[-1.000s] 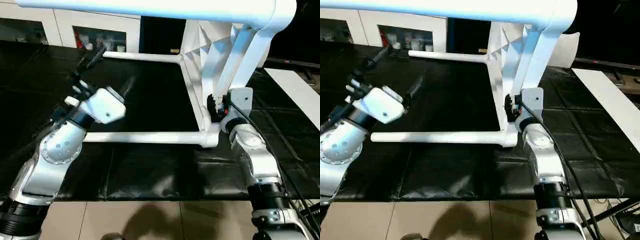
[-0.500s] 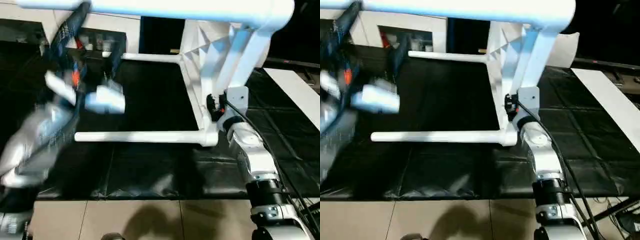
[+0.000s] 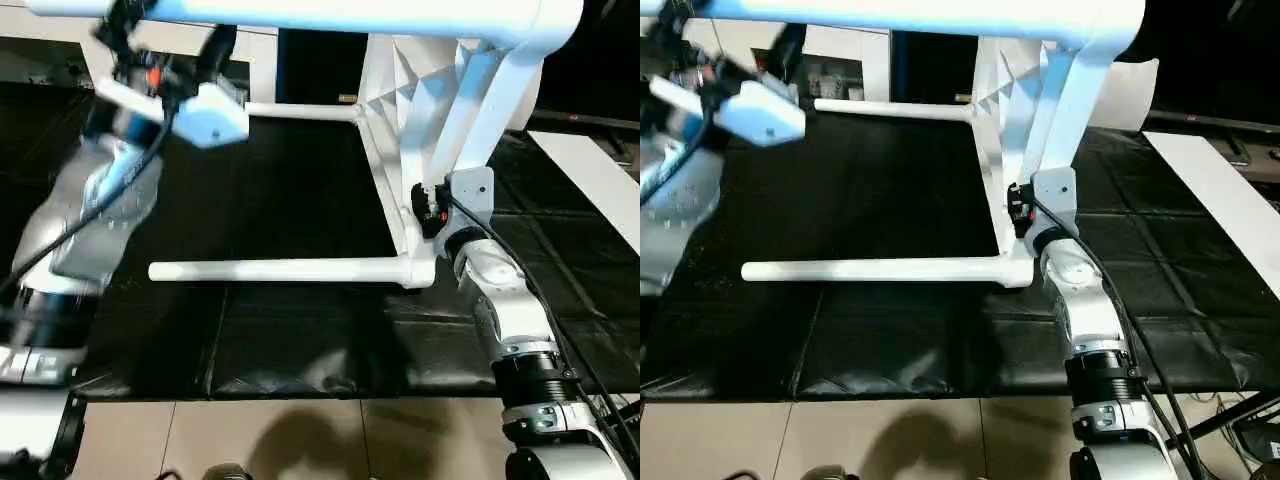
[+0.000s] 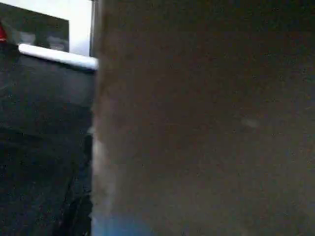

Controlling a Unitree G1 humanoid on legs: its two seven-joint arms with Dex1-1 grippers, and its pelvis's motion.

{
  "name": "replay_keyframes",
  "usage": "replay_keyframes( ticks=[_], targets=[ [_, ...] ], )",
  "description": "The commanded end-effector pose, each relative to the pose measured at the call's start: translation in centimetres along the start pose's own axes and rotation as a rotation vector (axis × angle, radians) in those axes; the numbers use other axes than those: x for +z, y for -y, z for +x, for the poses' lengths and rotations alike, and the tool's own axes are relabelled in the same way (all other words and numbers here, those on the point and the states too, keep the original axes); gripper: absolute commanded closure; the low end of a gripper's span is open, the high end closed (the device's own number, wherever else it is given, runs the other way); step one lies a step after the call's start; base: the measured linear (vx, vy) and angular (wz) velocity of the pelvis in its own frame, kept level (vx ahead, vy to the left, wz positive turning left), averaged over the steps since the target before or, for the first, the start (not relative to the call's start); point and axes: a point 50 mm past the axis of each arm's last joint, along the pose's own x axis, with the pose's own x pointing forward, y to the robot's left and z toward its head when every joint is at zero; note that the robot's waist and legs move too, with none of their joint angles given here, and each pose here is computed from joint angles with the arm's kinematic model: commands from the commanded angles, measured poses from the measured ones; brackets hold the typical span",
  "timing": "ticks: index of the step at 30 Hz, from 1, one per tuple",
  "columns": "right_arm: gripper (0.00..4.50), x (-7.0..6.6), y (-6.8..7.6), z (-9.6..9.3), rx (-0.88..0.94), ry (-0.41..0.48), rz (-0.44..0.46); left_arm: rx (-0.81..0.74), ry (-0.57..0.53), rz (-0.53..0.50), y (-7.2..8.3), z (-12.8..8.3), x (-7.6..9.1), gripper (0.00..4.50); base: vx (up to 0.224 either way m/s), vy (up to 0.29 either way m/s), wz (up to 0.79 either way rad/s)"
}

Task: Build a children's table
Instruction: Flip table

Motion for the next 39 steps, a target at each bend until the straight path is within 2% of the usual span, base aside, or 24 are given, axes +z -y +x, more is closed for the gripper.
replay_keyframes(
  ticks=[1, 3, 7, 8, 11, 16, 17, 20, 22, 24, 29, 32, 33, 35, 39],
  targets=[
    [2.46, 0.5, 0.8, 0.0, -0.021, 0.006, -0.096, -0.007, 0.023, -0.018, 0.4, 0.5, 0.3, 0.88, 0.0, 0.0, 0.0],
    [2.46, 0.5, 0.8, -0.1, -0.02, 0.007, -0.103, -0.01, 0.027, -0.023, 0.6, 0.5, 0.3, 1.14, 0.0, 0.0, 0.0],
    [2.46, 0.5, 0.9, -0.1, -0.02, 0.005, -0.111, -0.014, 0.04, -0.035, 0.6, 0.7, 0.5, 1.22, 0.0, 0.0, 0.0],
    [2.46, 0.5, 0.9, -0.1, -0.017, 0.005, -0.118, -0.019, 0.043, -0.039, 0.6, 0.7, 0.5, 1.53, 0.0, 0.0, 0.0],
    [2.46, 0.5, 0.9, 0.0, -0.016, 0.006, -0.123, -0.029, 0.048, -0.049, 0.7, 0.6, 0.6, 1.58, 0.0, 0.0, 0.0],
    [2.46, 0.8, 0.9, 0.0, -0.006, 0.013, -0.156, -0.06, 0.045, -0.084, 1.1, 0.5, 0.5, 1.96, 0.0, 0.0, 0.0],
    [2.46, 1.3, 1.2, 0.0, 0.011, 0.019, -0.201, -0.097, 0.02, -0.167, 1.2, 0.5, 0.3, 1.96, 0.0, 0.0, 0.0],
    [2.46, 2.0, 1.6, 0.0, 0.04, 0.02, -0.252, -0.149, -0.003, -0.278, 1.2, 0.4, 0.1, 2.09, 0.0, 0.0, 0.0],
    [2.46, 2.9, 2.1, 0.0, 0.061, 0.03, -0.283, -0.209, -0.032, -0.36, 1.4, 0.3, -0.1, 2.14, 0.0, 0.0, 0.0],
    [2.46, 3.5, 2.4, 0.1, 0.071, 0.037, -0.298, -0.225, -0.054, -0.393, 1.3, 0.2, -0.2, 2.15, 0.0, 0.0, 0.0],
    [2.46, 7.5, 4.3, 0.3, 0.087, 0.1, -0.393, -0.247, -0.107, -0.407, -0.3, 0.3, -1.1, 2.16, 0.0, 0.0, 0.0],
    [2.46, 10.0, 5.2, 0.3, 0.078, 0.146, -0.441, -0.209, -0.155, -0.475, -1.1, 0.4, -1.8, 2.22, 0.0, 0.0, 0.0],
    [2.46, 10.7, 5.2, 0.3, 0.098, 0.156, -0.431, -0.203, -0.17, -0.503, -1.2, 0.4, -2.0, 2.24, 0.0, 0.0, 0.0],
    [1.9, 11.8, 5.0, 0.1, 0.167, 0.177, -0.431, -0.183, -0.203, -0.575, -1.3, 0.4, -2.3, 2.26, 0.0, 0.0, 0.0],
    [1.57, 12.4, 4.5, 0.0, 0.227, 0.198, -0.438, -0.143, -0.249, -0.657, -1.4, 0.3, -2.6, 2.3, 0.0, 0.0, 0.0]
  ],
)
